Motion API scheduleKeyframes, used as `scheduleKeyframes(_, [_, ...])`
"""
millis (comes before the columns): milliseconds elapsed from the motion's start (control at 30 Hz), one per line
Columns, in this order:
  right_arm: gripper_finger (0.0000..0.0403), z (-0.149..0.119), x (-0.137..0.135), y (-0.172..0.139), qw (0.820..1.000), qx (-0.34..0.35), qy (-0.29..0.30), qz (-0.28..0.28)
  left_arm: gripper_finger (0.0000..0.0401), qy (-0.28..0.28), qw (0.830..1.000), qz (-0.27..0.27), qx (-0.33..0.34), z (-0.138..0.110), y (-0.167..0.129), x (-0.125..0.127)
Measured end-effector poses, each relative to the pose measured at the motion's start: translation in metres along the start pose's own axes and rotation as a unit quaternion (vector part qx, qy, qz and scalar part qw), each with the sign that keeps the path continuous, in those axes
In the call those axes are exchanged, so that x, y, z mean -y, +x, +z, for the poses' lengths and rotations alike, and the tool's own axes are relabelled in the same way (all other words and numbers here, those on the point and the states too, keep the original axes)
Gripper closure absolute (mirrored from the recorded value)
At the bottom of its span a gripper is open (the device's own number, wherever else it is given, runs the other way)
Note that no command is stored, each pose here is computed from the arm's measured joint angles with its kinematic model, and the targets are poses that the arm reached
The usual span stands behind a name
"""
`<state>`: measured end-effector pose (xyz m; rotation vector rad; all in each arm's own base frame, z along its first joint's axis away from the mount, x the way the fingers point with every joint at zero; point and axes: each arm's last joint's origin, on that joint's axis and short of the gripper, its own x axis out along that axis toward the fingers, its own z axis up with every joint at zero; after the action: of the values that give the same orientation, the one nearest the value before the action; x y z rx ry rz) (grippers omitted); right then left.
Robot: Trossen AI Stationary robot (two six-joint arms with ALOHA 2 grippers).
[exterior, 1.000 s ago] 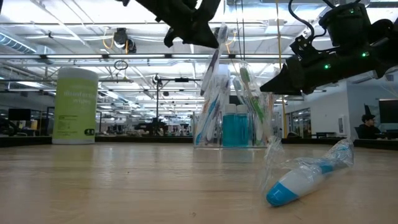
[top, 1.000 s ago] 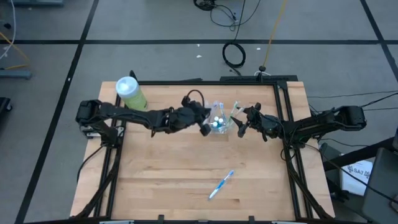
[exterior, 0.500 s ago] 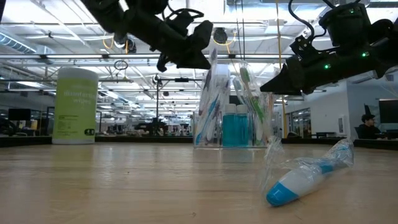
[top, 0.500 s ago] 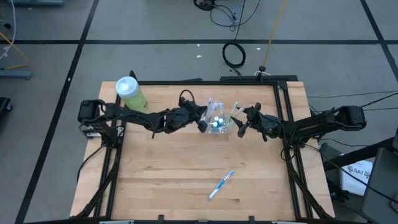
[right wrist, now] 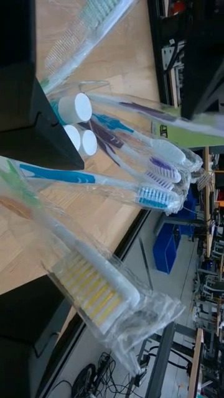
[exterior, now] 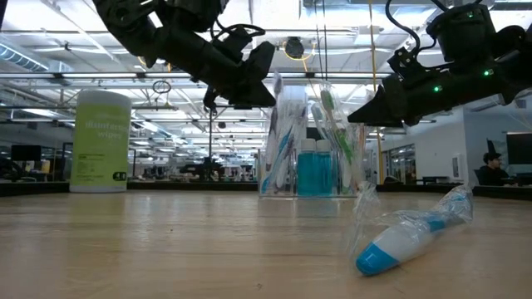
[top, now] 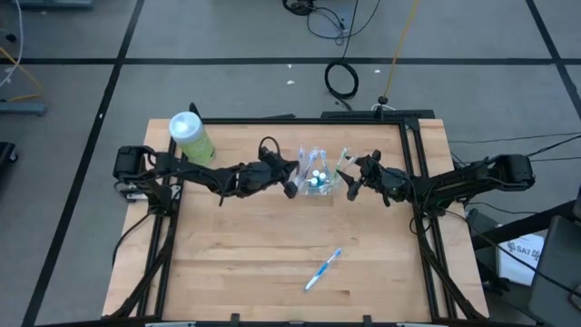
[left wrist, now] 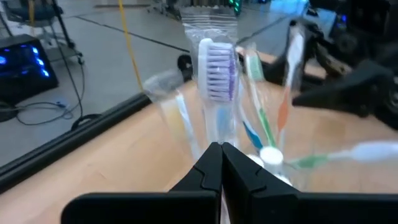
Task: Pick & Place toothbrushing station
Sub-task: Put the purple toothbrush into the organizer
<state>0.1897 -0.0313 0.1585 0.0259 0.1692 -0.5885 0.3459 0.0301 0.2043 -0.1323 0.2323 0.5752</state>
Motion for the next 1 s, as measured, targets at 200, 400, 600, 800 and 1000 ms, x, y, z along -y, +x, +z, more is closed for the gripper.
scheduleKeyframes(200, [0.0135, 0.0, 0.0, 0.0, 1.0, 0.0, 0.0, 0.0, 0.04, 0.029, 0.998, -0.03, -0.042, -0.008, 0.0, 0.0])
scheduleKeyframes(400, [0.0135, 0.0, 0.0, 0.0, 1.0, 0.0, 0.0, 0.0, 0.0399, 0.041, 0.996, -0.026, -0.072, -0.014, -0.001, -0.001])
scheduleKeyframes(600, [0.0135, 0.0, 0.0, 0.0, 1.0, 0.0, 0.0, 0.0, 0.0397, 0.042, 0.996, -0.03, -0.075, -0.014, -0.001, -0.001])
scheduleKeyframes(800, [0.0135, 0.0, 0.0, 0.0, 1.0, 0.0, 0.0, 0.0, 0.0396, 0.05, 0.994, -0.029, -0.092, -0.018, -0.002, -0.002])
scheduleKeyframes(1000, [0.0135, 0.0, 0.0, 0.0, 1.0, 0.0, 0.0, 0.0, 0.0393, 0.055, 0.992, -0.032, -0.106, -0.02, -0.002, -0.002])
